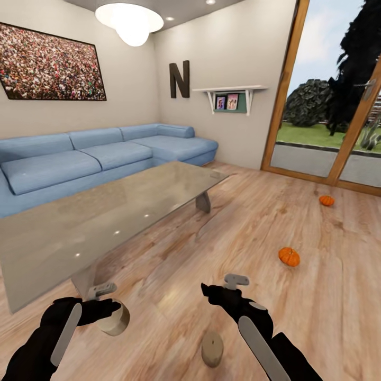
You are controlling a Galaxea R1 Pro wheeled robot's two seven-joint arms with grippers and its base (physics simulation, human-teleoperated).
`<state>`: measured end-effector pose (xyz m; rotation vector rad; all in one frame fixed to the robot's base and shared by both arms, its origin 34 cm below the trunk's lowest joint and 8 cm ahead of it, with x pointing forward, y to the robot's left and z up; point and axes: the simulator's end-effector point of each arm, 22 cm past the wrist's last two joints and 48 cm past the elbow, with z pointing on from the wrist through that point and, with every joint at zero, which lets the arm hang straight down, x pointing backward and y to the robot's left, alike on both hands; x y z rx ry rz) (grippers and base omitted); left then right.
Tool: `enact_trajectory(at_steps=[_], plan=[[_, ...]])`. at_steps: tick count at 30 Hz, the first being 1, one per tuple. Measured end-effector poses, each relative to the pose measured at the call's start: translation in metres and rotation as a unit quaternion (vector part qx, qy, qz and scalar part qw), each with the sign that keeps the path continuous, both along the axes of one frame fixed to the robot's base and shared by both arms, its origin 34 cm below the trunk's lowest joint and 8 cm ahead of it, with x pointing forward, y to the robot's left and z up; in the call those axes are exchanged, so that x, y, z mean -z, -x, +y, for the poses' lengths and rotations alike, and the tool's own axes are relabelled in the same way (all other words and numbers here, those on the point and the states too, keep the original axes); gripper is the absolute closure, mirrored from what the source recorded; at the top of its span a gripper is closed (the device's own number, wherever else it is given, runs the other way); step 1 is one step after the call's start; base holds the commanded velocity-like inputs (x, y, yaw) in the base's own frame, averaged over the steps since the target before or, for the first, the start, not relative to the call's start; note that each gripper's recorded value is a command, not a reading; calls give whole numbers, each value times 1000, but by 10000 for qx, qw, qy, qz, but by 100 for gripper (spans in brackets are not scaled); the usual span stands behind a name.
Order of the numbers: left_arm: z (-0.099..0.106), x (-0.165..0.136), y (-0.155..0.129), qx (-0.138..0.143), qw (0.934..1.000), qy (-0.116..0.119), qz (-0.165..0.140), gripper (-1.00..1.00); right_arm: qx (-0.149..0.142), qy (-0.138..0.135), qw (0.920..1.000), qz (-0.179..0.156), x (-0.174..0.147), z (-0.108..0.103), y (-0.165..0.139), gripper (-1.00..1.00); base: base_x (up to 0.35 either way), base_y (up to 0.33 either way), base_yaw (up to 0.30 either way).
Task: Place each of the two pumpkins and all three candles from the living room inside a cabinet in the living room (use any cabinet), then make sure every cabinet is closed, and position the cauldron so it is next to a table in the living room.
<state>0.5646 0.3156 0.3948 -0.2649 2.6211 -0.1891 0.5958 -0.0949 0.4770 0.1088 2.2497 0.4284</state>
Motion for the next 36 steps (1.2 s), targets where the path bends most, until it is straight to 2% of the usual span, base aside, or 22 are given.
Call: enact_trajectory(at_steps=[5, 14, 16, 19, 22, 26, 36], plan=[[0, 0, 0, 0, 10000, 5, -3, 100, 1, 4, 10000, 1, 0, 0, 0, -100, 171, 6, 4], [-2, -5, -2, -7, 10000, 72, -67, 100, 8, 19, 10000, 44, 5, -1, 1, -100, 13, 1, 0], [-3, -3, -3, -10, 9999, 130, -63, 100, 53, 164, 9991, 374, 37, -9, 9, -100, 0, 0, 0], [-11, -6, -7, -22, 9993, 349, -132, 100, 130, 421, 9944, 956, 91, -24, 27, -100, 0, 0, 0], [-20, -18, -15, 6, 9980, 547, -310, 100, 137, 499, 9908, 1250, 116, -25, 38, -100, 0, 0, 0], [-24, -23, -19, 28, 9972, 619, -412, 100, 105, 455, 9884, 1442, 130, -16, 46, -100, 0, 0, 0], [-30, -6, -16, 8, 9964, 812, -249, 100, 60, 400, 9853, 1663, 150, -11, 54, -100, 0, 0, 0]])
